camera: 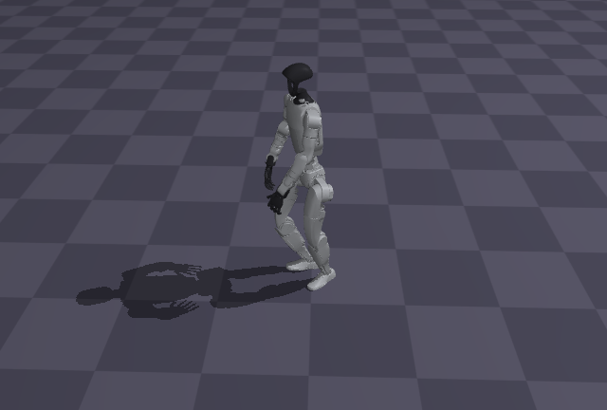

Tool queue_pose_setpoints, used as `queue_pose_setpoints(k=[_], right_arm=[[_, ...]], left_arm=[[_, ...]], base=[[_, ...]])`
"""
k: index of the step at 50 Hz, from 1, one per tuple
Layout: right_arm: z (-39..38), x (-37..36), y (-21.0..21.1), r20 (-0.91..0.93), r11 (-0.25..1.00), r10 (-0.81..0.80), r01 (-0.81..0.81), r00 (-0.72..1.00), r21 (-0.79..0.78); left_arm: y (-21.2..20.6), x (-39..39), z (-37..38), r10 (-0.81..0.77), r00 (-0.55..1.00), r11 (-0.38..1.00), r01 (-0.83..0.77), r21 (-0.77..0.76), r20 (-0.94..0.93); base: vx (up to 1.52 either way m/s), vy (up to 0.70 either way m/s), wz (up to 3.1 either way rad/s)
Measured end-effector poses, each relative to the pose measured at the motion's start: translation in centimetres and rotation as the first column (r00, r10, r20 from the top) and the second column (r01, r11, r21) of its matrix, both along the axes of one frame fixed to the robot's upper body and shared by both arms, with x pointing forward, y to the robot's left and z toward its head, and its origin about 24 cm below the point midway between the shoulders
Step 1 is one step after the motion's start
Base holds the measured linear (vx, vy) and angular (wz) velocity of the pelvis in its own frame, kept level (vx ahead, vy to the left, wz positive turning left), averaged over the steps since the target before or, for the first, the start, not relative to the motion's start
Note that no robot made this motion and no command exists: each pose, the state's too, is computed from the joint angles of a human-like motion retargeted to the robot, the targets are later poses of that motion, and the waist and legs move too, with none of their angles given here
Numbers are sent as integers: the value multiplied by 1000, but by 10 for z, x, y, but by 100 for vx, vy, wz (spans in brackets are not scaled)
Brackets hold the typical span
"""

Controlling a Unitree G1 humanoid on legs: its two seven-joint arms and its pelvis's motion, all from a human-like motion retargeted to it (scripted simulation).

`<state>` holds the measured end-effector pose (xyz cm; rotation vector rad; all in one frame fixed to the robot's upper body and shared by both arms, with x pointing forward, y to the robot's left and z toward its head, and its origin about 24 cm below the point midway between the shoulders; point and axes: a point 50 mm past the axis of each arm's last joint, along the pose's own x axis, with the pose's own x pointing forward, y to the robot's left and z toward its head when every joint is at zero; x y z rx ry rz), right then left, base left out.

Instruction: Walk

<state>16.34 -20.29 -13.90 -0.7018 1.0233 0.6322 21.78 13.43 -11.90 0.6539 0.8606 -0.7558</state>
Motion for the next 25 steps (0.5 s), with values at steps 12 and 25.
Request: queue_pose_setpoints(k=[12,25], right_arm=[[2,2,-18,41,996,-71,73,997,-45],[3,5,-20,42,993,-107,109,993,-49]], left_arm=[[99,-93,-34,413,893,898,-367,243,-177],[101,-101,-36,550,821,833,-524,180,-155]], base=[[1,1,4],[0,0,0]])
